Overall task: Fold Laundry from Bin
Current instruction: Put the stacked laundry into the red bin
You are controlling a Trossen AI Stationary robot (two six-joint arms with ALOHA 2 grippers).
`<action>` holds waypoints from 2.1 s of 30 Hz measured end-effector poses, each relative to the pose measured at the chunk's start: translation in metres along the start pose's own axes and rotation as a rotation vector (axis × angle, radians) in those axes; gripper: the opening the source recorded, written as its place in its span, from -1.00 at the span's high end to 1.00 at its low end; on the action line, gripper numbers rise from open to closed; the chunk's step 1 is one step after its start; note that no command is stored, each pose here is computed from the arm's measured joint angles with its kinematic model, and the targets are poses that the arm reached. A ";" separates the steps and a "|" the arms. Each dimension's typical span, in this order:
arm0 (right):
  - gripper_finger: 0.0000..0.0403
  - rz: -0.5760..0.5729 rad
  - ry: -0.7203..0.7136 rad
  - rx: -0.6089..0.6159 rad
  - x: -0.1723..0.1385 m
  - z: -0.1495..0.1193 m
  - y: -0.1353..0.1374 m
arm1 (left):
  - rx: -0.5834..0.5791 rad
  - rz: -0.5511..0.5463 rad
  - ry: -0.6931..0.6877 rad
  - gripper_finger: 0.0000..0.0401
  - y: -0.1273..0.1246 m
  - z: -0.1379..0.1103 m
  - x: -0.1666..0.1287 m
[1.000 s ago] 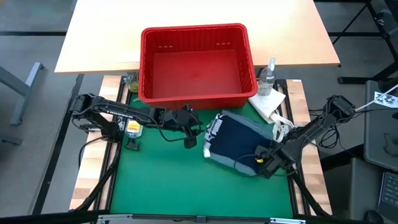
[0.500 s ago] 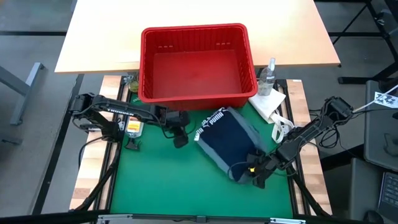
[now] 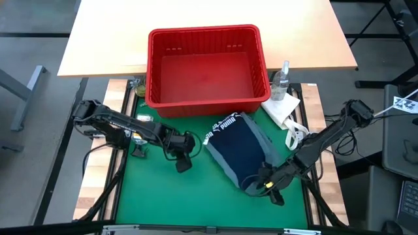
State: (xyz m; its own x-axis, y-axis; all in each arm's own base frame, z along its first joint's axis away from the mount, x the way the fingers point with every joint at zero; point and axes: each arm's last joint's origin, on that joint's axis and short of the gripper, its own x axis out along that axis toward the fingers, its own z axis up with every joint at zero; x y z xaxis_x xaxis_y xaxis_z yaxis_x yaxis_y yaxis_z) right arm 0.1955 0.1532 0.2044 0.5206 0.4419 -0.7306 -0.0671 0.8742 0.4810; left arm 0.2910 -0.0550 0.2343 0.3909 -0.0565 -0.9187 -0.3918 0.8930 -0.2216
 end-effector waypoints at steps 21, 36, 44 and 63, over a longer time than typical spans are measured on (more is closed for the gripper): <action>0.21 -0.459 -0.372 -0.207 -0.107 0.035 0.011 | -0.048 -0.189 -0.286 0.26 -0.067 -0.019 -0.009; 0.21 -0.770 -0.008 -0.072 -0.146 0.027 -0.065 | -0.254 -0.222 -0.413 0.26 -0.080 -0.022 -0.014; 0.21 -0.905 0.089 0.065 -0.156 0.030 -0.105 | -0.282 -0.172 -0.496 0.26 -0.078 -0.019 -0.015; 0.21 -0.650 -0.046 0.232 -0.093 -0.013 -0.195 | -0.376 -0.226 -0.473 0.26 -0.088 -0.031 -0.017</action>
State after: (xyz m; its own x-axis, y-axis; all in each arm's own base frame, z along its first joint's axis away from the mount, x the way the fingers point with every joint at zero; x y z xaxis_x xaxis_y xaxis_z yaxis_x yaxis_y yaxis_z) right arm 0.1490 -0.0553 0.1720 0.4297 -0.1704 -0.8867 0.4522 0.8906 0.0480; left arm 0.2929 -0.1461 0.2595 0.7890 0.0549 -0.6120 -0.4889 0.6595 -0.5710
